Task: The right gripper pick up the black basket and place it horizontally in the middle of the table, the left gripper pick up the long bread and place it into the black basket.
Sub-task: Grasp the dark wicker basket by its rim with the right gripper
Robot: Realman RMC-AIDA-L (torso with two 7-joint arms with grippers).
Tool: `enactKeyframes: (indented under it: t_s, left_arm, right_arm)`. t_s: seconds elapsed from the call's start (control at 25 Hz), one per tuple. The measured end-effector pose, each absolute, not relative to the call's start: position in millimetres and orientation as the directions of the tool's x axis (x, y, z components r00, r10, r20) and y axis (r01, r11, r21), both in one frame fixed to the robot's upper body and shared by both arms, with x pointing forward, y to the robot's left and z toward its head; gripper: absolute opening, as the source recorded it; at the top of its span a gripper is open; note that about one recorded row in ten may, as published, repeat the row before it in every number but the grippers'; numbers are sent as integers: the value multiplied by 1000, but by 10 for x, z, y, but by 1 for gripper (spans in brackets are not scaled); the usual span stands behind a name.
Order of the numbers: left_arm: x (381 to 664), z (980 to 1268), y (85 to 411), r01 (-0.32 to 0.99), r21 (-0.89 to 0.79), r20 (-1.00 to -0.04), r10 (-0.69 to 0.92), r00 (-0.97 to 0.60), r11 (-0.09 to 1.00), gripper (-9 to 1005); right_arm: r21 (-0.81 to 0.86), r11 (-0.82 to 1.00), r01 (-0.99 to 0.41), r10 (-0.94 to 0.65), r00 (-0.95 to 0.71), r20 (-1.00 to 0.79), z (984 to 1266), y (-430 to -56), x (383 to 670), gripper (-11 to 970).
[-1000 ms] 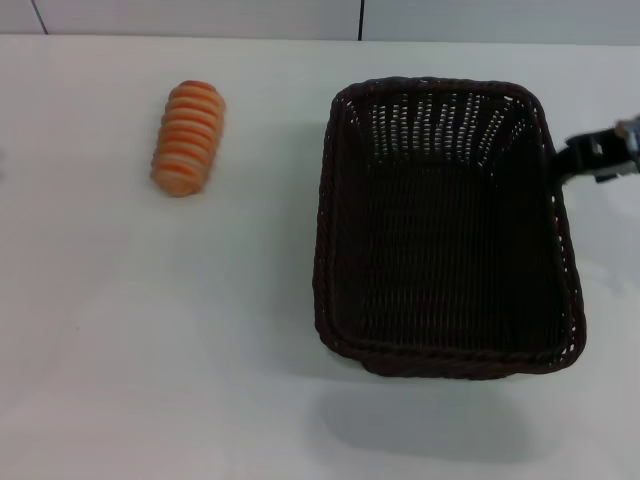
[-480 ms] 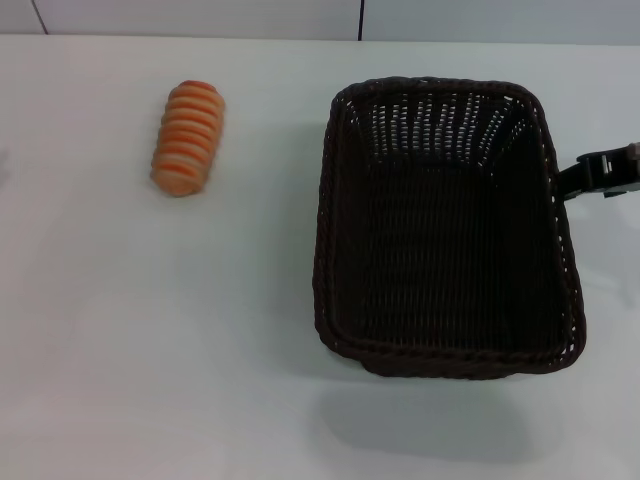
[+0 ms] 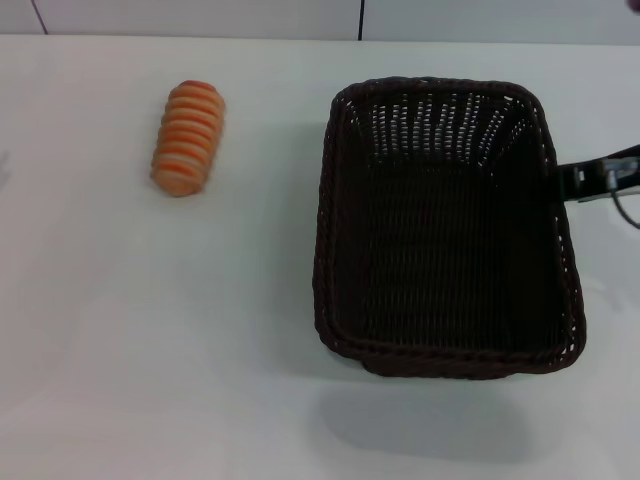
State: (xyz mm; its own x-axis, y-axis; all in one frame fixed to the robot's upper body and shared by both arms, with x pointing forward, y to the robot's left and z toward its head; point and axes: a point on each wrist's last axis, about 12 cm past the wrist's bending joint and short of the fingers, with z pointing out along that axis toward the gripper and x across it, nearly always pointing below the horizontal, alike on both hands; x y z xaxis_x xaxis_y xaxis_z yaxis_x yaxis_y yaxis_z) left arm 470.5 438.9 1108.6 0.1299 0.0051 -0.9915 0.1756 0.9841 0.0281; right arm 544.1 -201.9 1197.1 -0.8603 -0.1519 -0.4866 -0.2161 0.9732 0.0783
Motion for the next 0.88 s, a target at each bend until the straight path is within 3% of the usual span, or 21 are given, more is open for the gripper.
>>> enactKeyframes:
  t_s: [0.88]
  left_arm:
    - [4723,11070,4372,190,35,-994,13,113,981,819]
  right_arm:
    - [82,973,-216,-149,-858,-492,11667,-1995,5478,490]
